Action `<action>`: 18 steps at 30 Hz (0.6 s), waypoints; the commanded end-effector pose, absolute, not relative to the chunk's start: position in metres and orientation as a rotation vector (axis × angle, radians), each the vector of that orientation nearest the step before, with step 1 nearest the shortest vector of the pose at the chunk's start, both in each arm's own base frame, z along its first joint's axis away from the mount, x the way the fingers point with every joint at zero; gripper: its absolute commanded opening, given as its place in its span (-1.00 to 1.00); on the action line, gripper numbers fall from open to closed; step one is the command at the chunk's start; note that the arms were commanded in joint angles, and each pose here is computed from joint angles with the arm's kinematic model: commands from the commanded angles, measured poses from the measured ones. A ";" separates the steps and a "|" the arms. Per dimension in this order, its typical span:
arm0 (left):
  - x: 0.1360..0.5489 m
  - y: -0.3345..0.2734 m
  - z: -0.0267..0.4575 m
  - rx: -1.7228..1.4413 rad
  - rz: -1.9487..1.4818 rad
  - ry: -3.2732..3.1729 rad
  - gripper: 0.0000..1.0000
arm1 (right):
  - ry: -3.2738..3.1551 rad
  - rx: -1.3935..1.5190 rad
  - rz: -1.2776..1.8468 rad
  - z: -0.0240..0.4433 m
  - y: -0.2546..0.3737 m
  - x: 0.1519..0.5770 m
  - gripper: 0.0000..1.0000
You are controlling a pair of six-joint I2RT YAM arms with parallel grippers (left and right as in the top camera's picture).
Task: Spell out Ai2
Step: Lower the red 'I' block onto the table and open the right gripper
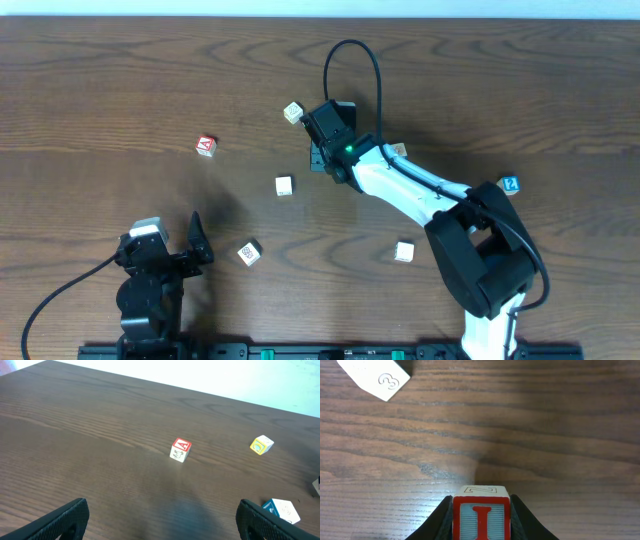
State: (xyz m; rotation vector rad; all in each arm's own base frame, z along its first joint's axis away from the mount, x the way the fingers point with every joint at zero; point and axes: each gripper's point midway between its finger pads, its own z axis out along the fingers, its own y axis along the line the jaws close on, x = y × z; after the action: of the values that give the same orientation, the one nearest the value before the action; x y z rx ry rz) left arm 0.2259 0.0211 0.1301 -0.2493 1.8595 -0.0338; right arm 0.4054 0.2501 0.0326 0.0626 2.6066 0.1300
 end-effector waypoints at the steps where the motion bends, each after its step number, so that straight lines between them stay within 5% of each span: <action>1: 0.226 0.020 0.119 -0.244 -0.035 1.884 0.91 | 2.562 0.048 0.105 0.042 0.251 0.415 -0.97; 18: 0.226 0.020 0.119 -0.244 -0.035 1.884 0.91 | 2.579 0.029 0.137 0.030 0.261 0.414 -0.97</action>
State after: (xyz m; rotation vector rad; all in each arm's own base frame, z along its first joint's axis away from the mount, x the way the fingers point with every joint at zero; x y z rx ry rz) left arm 0.2259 0.0210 0.1301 -0.2491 1.8596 -0.0341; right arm 0.4110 0.2538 0.0278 0.0475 2.5920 0.1339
